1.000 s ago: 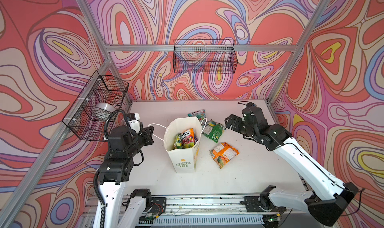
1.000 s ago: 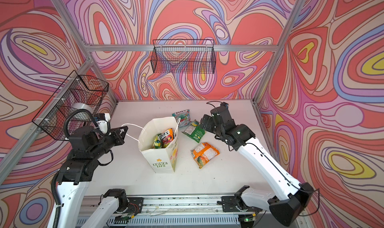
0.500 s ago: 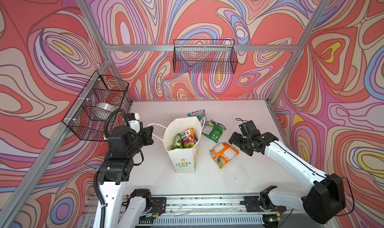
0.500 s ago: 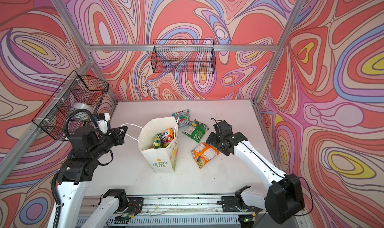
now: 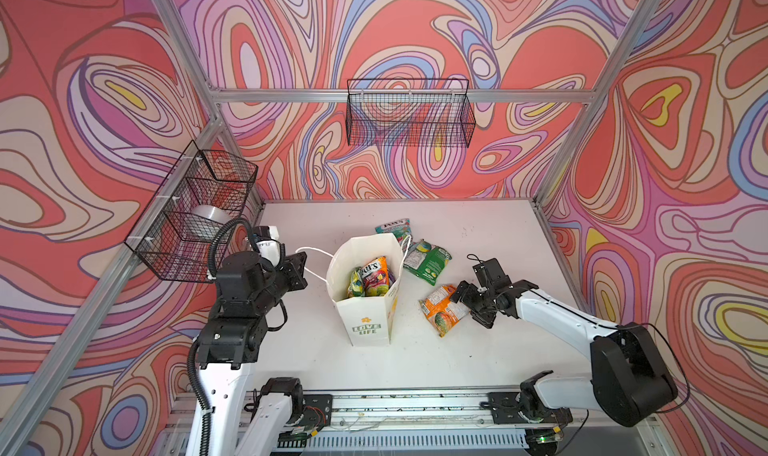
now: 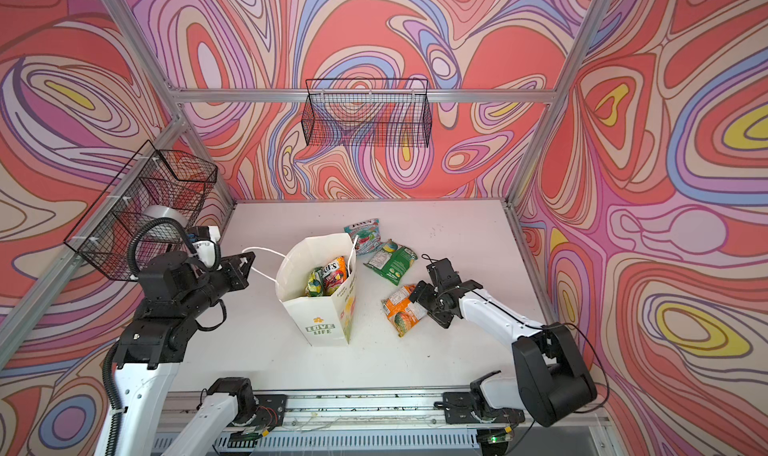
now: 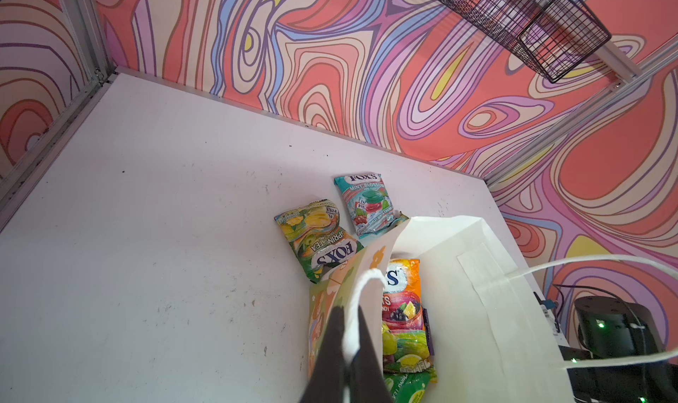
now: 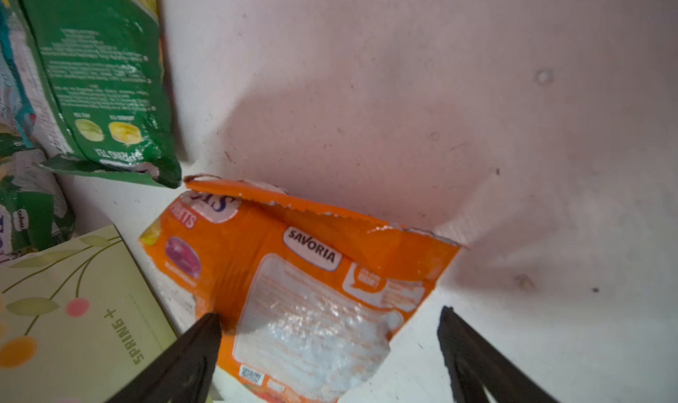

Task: Place the snacks into the paper bag
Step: 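Lower the right gripper onto the orange Savoria packet and grasp it, then lift the orange Savoria packet with the right gripper and carry it toward the bag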

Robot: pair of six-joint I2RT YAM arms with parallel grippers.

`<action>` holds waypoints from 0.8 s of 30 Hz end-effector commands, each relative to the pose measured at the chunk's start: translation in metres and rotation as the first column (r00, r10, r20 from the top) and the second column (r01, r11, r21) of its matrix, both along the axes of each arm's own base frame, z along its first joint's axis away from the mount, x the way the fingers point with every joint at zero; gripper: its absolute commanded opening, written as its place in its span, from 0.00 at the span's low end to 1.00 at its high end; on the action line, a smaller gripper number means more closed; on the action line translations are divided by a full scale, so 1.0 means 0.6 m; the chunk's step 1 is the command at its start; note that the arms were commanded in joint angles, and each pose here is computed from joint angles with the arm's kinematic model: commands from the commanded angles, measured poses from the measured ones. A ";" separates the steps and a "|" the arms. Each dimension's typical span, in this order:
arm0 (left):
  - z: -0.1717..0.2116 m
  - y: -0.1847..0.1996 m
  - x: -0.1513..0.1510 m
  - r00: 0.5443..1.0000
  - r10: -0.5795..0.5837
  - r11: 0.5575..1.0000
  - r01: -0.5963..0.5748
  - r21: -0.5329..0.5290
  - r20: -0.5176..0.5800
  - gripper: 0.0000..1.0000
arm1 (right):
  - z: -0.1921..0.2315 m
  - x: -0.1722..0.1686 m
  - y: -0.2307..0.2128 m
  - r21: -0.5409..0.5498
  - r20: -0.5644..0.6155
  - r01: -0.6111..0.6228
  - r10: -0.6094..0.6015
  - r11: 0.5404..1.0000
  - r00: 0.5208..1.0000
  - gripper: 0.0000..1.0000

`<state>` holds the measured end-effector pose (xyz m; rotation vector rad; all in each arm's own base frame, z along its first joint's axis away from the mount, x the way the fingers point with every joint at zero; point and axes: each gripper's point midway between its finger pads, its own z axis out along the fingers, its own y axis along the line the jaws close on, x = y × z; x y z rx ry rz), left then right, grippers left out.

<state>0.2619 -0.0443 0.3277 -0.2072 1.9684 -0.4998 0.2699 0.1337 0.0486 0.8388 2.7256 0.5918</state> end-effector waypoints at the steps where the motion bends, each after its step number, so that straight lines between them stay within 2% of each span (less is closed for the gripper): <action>1: 0.012 0.002 -0.001 1.000 0.001 1.000 -0.002 0.017 0.030 0.00 | -0.003 0.015 0.010 0.035 0.040 -0.014 0.012 0.999 0.999 0.96; 5: 0.014 0.003 -0.001 0.999 0.004 1.000 -0.004 0.018 0.033 0.00 | -0.017 0.018 0.012 0.032 0.034 -0.021 0.020 0.999 0.999 0.92; 11: 0.013 0.003 0.000 0.999 0.007 1.000 -0.007 0.019 0.031 0.00 | -0.038 0.027 0.023 0.046 0.019 -0.034 0.033 0.998 0.999 0.78; 15: 0.012 0.003 0.000 1.000 0.005 1.000 -0.006 0.020 0.029 0.00 | -0.027 0.037 0.026 0.050 0.038 -0.040 0.038 0.998 0.999 0.57; 24: 0.015 0.002 -0.002 0.999 0.002 1.000 -0.003 0.019 0.035 0.00 | 0.054 0.065 0.030 0.049 0.145 -0.063 0.056 0.997 0.988 0.11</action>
